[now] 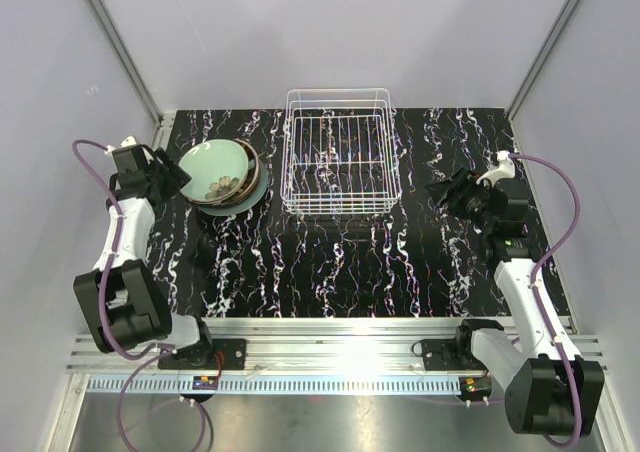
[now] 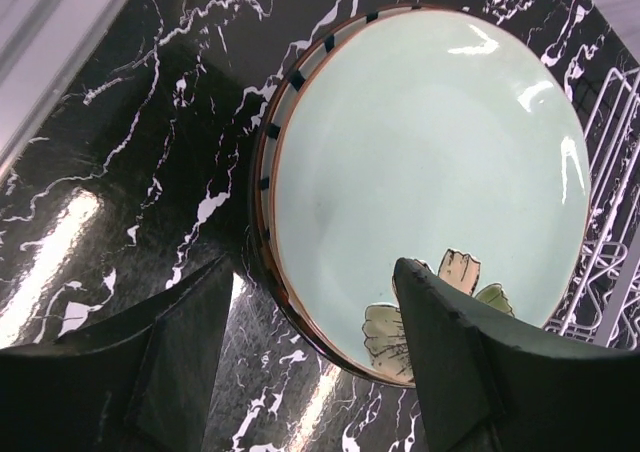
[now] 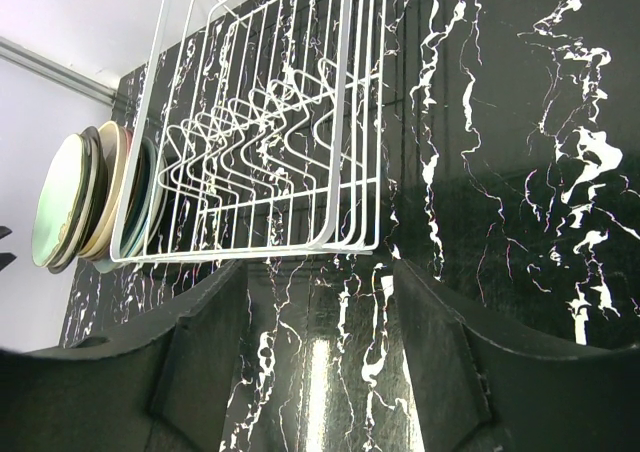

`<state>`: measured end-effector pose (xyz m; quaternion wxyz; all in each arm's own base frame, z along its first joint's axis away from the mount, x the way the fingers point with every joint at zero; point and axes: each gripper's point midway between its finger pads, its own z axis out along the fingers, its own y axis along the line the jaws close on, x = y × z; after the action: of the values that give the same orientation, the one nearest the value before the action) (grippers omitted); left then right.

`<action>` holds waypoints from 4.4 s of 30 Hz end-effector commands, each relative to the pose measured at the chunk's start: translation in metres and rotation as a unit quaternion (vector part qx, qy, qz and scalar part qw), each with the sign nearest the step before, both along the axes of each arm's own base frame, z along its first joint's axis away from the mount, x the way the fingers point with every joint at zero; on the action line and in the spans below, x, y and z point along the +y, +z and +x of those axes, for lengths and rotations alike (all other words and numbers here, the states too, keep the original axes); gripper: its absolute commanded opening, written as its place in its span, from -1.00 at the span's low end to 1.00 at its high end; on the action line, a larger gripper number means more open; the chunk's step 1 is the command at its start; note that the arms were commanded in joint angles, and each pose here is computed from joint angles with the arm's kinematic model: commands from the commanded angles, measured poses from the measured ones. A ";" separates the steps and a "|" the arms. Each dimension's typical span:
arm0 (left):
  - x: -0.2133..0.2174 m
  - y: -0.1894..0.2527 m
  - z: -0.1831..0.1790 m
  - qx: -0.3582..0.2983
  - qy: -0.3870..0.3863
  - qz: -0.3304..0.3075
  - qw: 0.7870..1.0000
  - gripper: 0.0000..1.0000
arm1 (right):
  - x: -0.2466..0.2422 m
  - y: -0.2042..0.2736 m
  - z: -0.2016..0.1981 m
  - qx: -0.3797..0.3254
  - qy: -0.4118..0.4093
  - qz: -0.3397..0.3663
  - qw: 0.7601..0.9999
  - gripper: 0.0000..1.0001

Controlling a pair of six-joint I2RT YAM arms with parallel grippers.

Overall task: Load the plates into the dish rack
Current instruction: Grab a plate with the left arm

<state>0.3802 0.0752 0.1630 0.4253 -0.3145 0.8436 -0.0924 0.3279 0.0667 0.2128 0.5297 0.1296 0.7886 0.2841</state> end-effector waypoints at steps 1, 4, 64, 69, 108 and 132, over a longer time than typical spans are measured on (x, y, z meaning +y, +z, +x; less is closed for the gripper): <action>-0.005 0.008 0.018 -0.036 -0.021 -0.023 0.999 0.35 | 0.004 0.013 0.005 -0.027 0.015 -0.001 1.000 0.33; -0.003 0.005 0.021 -0.033 -0.023 -0.026 0.999 0.32 | 0.006 0.015 0.004 -0.030 0.024 0.000 0.999 0.33; -0.009 -0.024 0.022 -0.022 -0.052 -0.052 0.997 -0.92 | 0.016 0.030 -0.002 -0.042 0.052 0.005 0.998 0.15; -0.010 -0.022 0.019 -0.024 -0.050 -0.054 0.997 -1.00 | 0.046 0.052 -0.003 -0.069 0.089 -0.008 0.994 0.18; -0.013 0.033 -0.002 -0.071 -0.029 -0.006 0.997 -1.00 | 0.447 0.031 -0.001 -0.352 0.408 -0.364 0.759 0.40; -0.028 0.069 -0.012 -0.094 -0.045 0.029 0.994 -1.00 | 0.515 -0.018 0.027 -0.393 0.398 -0.462 0.688 0.26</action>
<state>0.3574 0.0562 0.1833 0.4460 -0.2935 0.8396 -0.0998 0.3442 0.5697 0.1546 0.5735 -0.6070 0.5400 0.1050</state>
